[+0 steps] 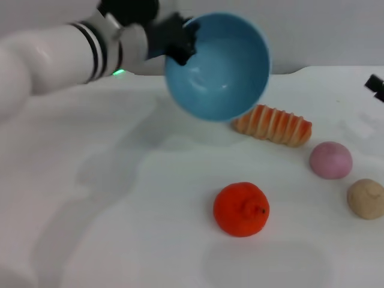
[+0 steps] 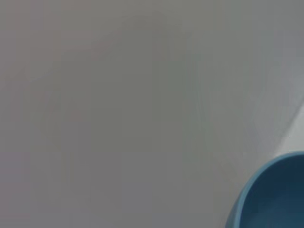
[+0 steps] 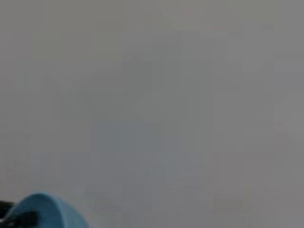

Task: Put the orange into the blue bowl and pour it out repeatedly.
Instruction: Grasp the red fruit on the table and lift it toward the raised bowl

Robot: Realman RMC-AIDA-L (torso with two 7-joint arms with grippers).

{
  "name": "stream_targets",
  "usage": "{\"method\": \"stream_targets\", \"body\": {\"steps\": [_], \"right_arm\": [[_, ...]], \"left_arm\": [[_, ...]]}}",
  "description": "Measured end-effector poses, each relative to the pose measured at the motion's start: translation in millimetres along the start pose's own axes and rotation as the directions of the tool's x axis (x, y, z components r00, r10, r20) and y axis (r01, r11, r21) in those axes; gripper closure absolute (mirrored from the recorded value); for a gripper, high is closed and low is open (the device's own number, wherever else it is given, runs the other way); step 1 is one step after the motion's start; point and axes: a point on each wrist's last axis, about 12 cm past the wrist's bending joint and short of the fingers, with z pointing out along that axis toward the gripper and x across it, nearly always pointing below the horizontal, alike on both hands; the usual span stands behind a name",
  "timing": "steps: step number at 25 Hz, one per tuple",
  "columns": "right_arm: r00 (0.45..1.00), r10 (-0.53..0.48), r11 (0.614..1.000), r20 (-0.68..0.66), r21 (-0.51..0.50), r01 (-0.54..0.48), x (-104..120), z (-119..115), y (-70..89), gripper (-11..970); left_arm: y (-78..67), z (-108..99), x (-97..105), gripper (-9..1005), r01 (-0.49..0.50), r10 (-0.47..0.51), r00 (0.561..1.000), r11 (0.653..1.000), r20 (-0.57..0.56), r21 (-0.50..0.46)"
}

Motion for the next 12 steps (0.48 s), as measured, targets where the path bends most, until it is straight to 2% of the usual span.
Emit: {"method": "stream_targets", "body": {"steps": [3, 5, 9, 12], "right_arm": [[0.991, -0.017, 0.999, -0.136, -0.04, 0.012, -11.1, 7.3, 2.9, 181], [0.963, -0.018, 0.998, -0.27, -0.063, 0.002, -20.9, 11.1, 5.6, 185], [0.889, -0.026, 0.993, -0.458, -0.116, -0.031, -33.2, 19.3, 16.0, 194], [0.823, -0.076, 0.977, -0.563, -0.208, -0.052, -32.7, 36.4, 30.5, 200]], "left_arm": [[13.7, 2.4, 6.5, 997, 0.121, -0.114, 0.987, 0.991, -0.111, 0.061], [20.7, 3.5, 11.1, 997, 0.184, -0.169, 0.971, 0.98, -0.169, 0.079], [33.9, 4.8, 20.9, 997, 0.297, -0.271, 0.931, 0.952, -0.244, 0.076], [35.1, 6.2, 22.2, 997, 0.319, -0.29, 0.922, 0.945, -0.256, 0.075]]}}
